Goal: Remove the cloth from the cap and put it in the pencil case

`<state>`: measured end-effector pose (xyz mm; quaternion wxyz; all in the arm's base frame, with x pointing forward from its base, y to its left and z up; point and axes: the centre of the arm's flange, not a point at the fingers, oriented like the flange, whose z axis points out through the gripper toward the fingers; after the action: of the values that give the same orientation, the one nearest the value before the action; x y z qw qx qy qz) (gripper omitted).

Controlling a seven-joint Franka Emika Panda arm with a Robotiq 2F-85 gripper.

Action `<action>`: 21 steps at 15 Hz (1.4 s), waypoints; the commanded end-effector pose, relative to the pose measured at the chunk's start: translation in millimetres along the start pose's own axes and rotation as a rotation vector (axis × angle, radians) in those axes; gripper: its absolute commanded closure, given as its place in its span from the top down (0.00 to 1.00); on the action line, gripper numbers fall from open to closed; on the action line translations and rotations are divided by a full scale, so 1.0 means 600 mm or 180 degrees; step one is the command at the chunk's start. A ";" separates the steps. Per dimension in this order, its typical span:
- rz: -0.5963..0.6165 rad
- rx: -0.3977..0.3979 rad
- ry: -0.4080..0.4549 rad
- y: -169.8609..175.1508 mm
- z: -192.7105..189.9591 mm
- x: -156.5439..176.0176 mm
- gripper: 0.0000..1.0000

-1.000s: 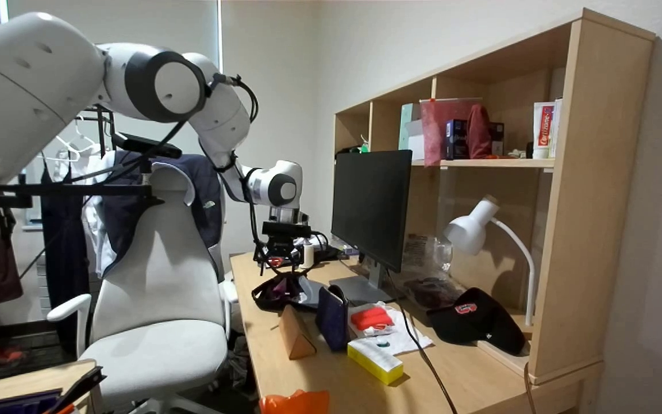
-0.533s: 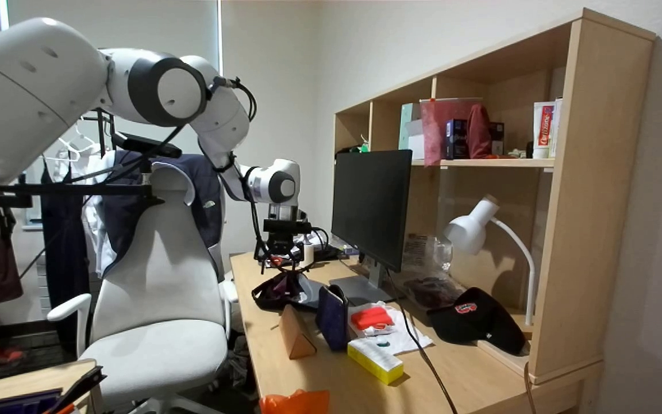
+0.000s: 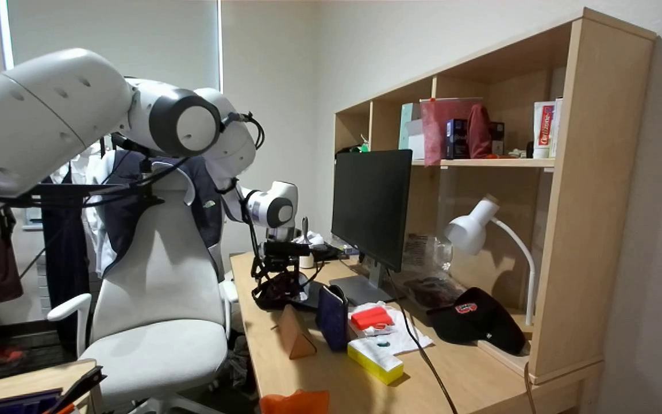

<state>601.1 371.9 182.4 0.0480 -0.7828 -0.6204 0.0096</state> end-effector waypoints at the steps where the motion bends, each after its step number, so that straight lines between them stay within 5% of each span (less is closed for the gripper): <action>1: -0.0120 0.0066 0.0127 0.018 0.033 0.011 0.75; 3: -0.0142 0.0111 0.0115 0.019 0.046 0.013 0.68; 12: -0.0166 0.0174 0.0154 0.020 0.053 0.028 0.09; 16: -0.0167 0.0177 0.0178 0.023 0.031 0.035 0.04; 21: 0.0021 0.0081 0.0246 0.020 -0.032 0.018 0.10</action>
<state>619.5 388.7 173.4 0.0742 -0.7754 -0.6270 -0.0106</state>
